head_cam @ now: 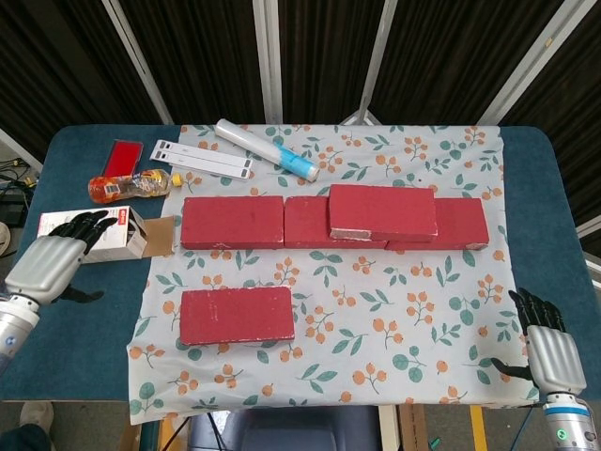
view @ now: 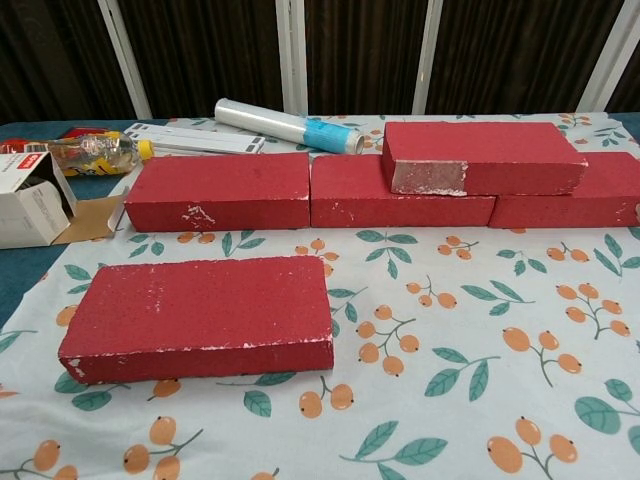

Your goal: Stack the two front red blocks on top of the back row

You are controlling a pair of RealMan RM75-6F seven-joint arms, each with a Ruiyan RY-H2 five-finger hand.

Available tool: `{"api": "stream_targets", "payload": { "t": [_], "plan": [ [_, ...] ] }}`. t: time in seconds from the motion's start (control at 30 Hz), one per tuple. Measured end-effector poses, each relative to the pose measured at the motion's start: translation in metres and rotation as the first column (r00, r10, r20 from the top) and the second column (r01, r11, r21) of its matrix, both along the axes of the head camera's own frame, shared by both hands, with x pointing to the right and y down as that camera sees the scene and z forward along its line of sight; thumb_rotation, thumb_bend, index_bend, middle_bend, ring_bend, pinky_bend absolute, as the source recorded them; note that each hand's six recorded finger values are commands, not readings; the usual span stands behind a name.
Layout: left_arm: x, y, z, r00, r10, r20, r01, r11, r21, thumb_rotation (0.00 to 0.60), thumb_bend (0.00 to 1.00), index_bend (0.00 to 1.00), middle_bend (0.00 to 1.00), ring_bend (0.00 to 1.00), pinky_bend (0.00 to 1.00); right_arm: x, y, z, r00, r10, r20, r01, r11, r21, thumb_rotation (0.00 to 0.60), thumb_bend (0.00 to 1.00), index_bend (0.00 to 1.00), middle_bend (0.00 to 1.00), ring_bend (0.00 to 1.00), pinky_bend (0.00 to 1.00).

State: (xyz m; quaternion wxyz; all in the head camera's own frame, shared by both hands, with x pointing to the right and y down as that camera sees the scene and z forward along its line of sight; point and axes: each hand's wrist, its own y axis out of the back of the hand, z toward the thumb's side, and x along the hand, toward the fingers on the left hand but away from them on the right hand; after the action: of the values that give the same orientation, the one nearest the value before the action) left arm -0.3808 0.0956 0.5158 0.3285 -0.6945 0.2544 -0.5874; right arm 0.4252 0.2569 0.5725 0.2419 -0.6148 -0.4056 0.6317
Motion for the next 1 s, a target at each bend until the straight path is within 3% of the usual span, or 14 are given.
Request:
{"api": "stream_targets", "payload": {
  "t": [0.17, 0.37, 0.53, 0.67, 1.0],
  "plan": [
    [0.036, -0.015, -0.007, 0.999, 0.032, -0.033, -0.034, 0.997, -0.073, 0.6, 0.0, 0.0, 0.0, 0.0, 0.16, 0.005, -0.006, 0.001, 1.0, 0.01, -0.001, -0.01, 1.0, 0.022, 0.6, 0.09, 0.0, 0.0, 0.0, 0.0],
    [0.089, -0.019, -0.012, 0.99, 0.123, -0.067, -0.131, 0.98, -0.147, 0.6, 0.0, 0.0, 0.0, 0.0, 0.16, 0.006, -0.018, -0.005, 0.999, -0.026, 0.025, 0.022, 0.99, 0.138, 0.6, 0.09, 0.0, 0.0, 0.0, 0.0],
    [0.119, -0.009, -0.005, 0.98, 0.186, -0.076, -0.198, 0.959, -0.201, 0.6, 0.0, 0.0, 0.0, 0.0, 0.16, 0.009, -0.024, -0.009, 0.996, -0.074, 0.055, 0.059, 0.969, 0.239, 0.6, 0.09, 0.0, 0.0, 0.0, 0.0],
    [0.134, -0.001, 0.005, 0.975, 0.209, -0.071, -0.22, 0.948, -0.232, 0.6, 0.0, 0.0, 0.0, 0.0, 0.16, 0.013, -0.026, -0.01, 0.994, -0.088, 0.062, 0.067, 0.958, 0.28, 0.6, 0.09, 0.0, 0.0, 0.0, 0.0],
    [0.172, 0.023, 0.036, 0.97, 0.244, 0.003, -0.232, 0.925, -0.303, 0.6, 0.0, 0.0, 0.0, 0.0, 0.18, 0.016, -0.026, -0.01, 0.994, -0.074, 0.085, 0.046, 0.955, 0.292, 0.6, 0.09, 0.0, 0.0, 0.0, 0.0]
  ]
}}
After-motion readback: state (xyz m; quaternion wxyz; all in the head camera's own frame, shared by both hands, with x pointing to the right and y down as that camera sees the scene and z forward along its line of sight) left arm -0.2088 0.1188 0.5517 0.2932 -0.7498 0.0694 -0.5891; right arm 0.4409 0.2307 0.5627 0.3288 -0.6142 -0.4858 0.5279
